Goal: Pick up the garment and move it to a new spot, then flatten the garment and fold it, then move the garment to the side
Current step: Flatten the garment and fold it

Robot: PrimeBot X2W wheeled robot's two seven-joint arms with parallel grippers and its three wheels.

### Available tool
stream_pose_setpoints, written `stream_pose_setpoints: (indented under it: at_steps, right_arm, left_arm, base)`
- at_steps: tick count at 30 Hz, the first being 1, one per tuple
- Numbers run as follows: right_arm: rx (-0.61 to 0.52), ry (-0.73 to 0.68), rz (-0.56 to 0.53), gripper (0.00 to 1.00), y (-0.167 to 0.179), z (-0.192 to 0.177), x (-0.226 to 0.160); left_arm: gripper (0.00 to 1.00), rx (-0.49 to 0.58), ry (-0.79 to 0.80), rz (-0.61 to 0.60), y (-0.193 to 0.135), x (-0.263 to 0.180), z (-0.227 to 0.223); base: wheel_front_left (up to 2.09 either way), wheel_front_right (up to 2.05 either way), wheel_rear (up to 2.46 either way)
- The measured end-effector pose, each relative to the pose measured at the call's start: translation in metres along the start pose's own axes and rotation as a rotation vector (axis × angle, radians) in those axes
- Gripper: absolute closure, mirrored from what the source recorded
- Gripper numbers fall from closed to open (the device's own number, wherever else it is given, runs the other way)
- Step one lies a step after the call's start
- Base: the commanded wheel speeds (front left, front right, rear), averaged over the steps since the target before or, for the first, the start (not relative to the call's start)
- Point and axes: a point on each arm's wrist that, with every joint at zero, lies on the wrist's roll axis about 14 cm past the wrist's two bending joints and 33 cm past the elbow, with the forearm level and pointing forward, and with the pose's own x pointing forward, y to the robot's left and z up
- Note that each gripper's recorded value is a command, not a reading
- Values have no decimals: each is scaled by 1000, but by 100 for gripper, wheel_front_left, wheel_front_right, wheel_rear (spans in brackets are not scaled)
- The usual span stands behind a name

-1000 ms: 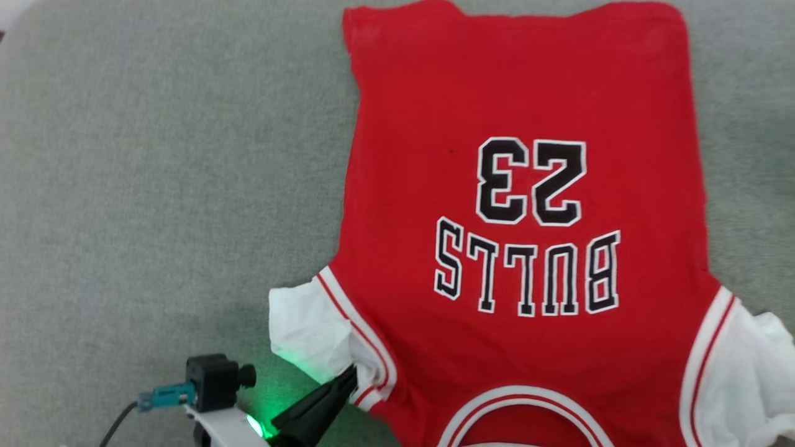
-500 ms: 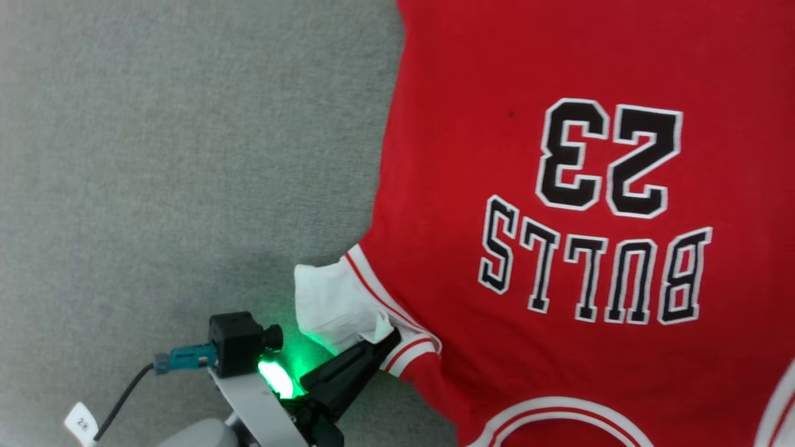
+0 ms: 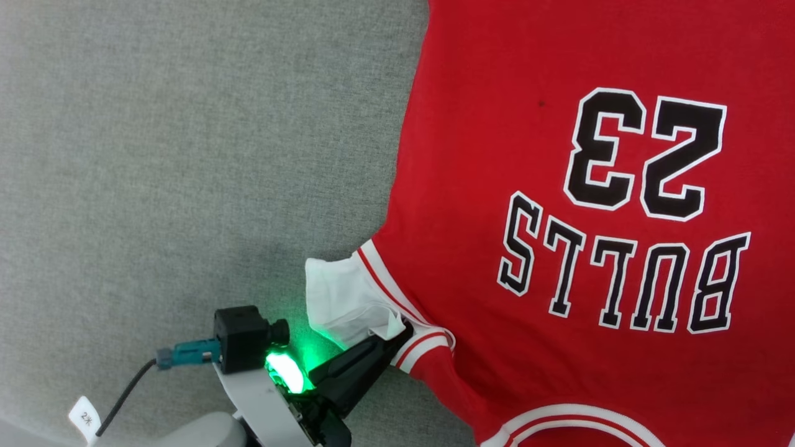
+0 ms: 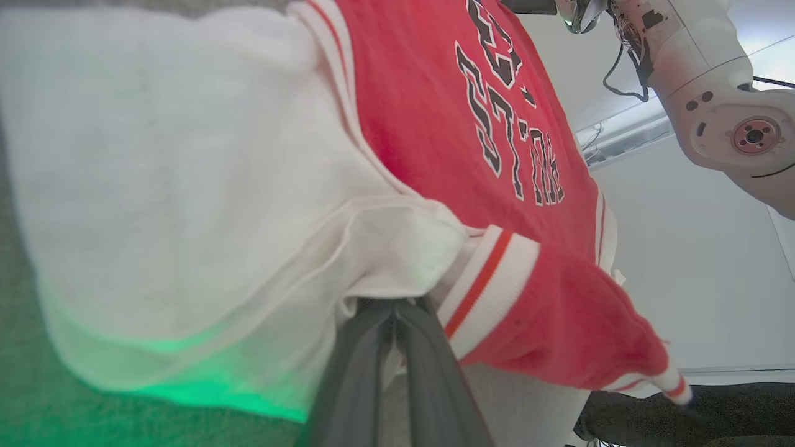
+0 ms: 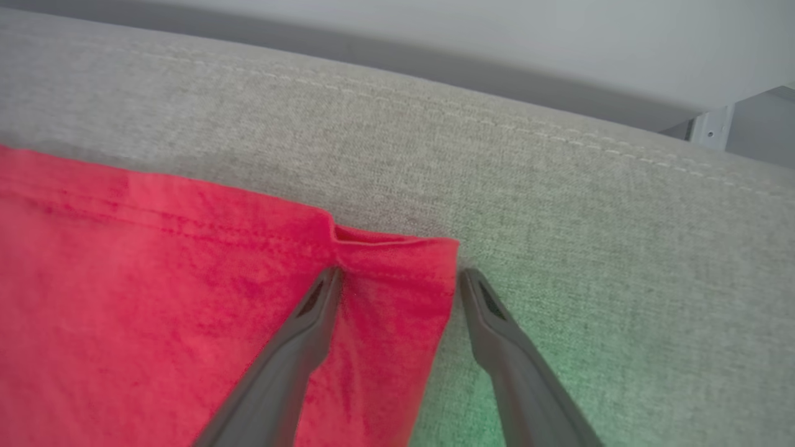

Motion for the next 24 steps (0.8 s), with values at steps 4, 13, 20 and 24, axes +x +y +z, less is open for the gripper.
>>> stream_pose_setpoints:
  at_steps: [4, 13, 20, 24]
  right_arm:
    - [-17, 17, 0, 100, 1, -1, 0]
    - [-17, -5, 24, 100, 6, 0, -5]
    - [-52, -37, 27, 100, 1, -12, -30]
    - [-86, -33, 32, 100, -7, -32, -53]
  left_arm:
    - [100, -2, 1, -4, 0, 1, 0]
    - [100, 3, -20, -11, -3, 2, 5]
    - [100, 23, -80, -1, -7, -1, 18]
    - [100, 32, -125, 6, -11, -9, 27]
  base:
    - [0, 0, 0]
    - [0, 0, 0]
    - [0, 0, 0]
    - [0, 0, 0]
